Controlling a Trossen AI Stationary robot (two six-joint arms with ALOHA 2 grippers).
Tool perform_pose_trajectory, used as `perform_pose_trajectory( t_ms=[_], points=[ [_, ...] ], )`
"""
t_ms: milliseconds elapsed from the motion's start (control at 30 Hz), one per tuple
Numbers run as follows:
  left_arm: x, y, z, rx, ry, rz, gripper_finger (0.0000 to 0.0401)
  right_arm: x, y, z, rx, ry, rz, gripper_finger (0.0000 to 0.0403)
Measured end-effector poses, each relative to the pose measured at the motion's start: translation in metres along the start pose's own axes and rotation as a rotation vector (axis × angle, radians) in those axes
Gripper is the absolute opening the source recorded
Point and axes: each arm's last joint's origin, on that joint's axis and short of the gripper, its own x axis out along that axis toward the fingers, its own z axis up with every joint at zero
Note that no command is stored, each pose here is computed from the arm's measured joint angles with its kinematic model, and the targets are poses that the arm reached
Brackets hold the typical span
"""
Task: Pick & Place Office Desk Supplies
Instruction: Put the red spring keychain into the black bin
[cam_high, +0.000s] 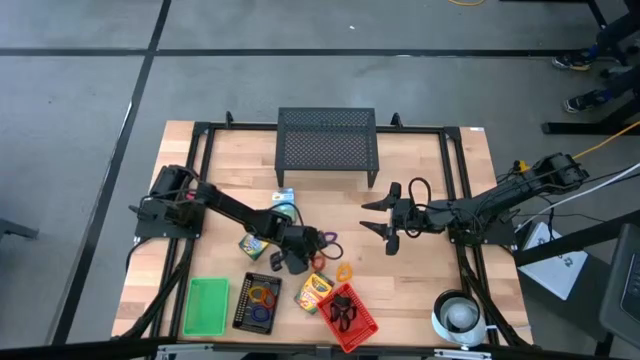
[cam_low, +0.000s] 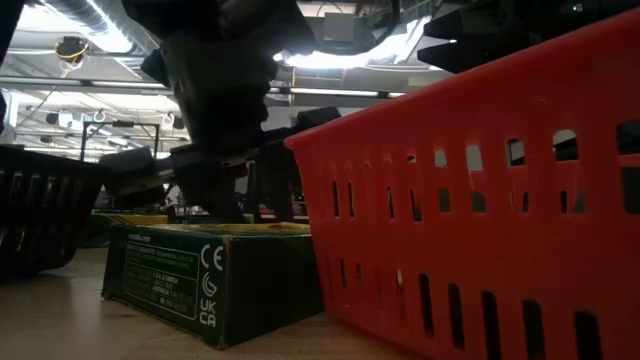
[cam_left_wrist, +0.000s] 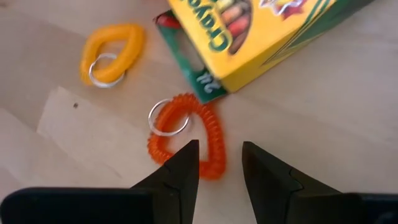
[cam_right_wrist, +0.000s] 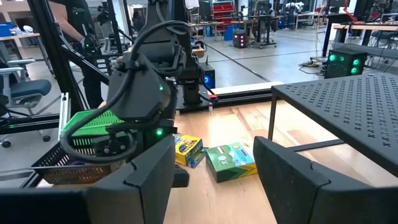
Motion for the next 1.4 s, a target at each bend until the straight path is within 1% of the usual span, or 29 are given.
perform_pose_trajectory(
  t_ms=[233, 433, 567, 867, 1000, 1133, 1233, 1400],
  points=[
    [-0.002, 0.006, -0.008, -0.044, 0.012, 0.019, 0.0120, 0.000, 0.000, 0.000, 0.001, 0.000, 0.000, 0.0219],
    [0.003, 0.001, -0.004, -0.039, -0.032, -0.030, 0.0117, 0.000, 0.000, 0.000, 0.002, 0.000, 0.000, 0.0219],
    [0.007, -0.003, -0.006, -0.045, -0.013, -0.060, 0.0092, 0.000, 0.000, 0.000, 0.005, 0.000, 0.000, 0.0219],
    [0.009, -0.004, -0.017, -0.135, 0.033, -0.099, 0.0013, 0.000, 0.000, 0.000, 0.008, 0.000, 0.000, 0.0219],
    [0.008, -0.004, -0.019, -0.157, 0.042, -0.102, 0.0008, 0.000, 0.000, 0.000, 0.008, -0.001, 0.000, 0.0219],
    [-0.001, 0.000, -0.015, -0.166, 0.043, -0.067, 0.0007, 0.000, 0.000, 0.000, 0.008, 0.000, 0.000, 0.0219],
    [-0.015, -0.002, -0.014, -0.181, 0.080, -0.075, 0.0005, 0.000, 0.000, 0.000, 0.008, 0.000, 0.000, 0.0219],
    [-0.052, -0.001, -0.008, -0.227, 0.126, -0.064, 0.0005, 0.000, 0.000, 0.000, 0.008, 0.000, 0.000, 0.0219]
  ],
)
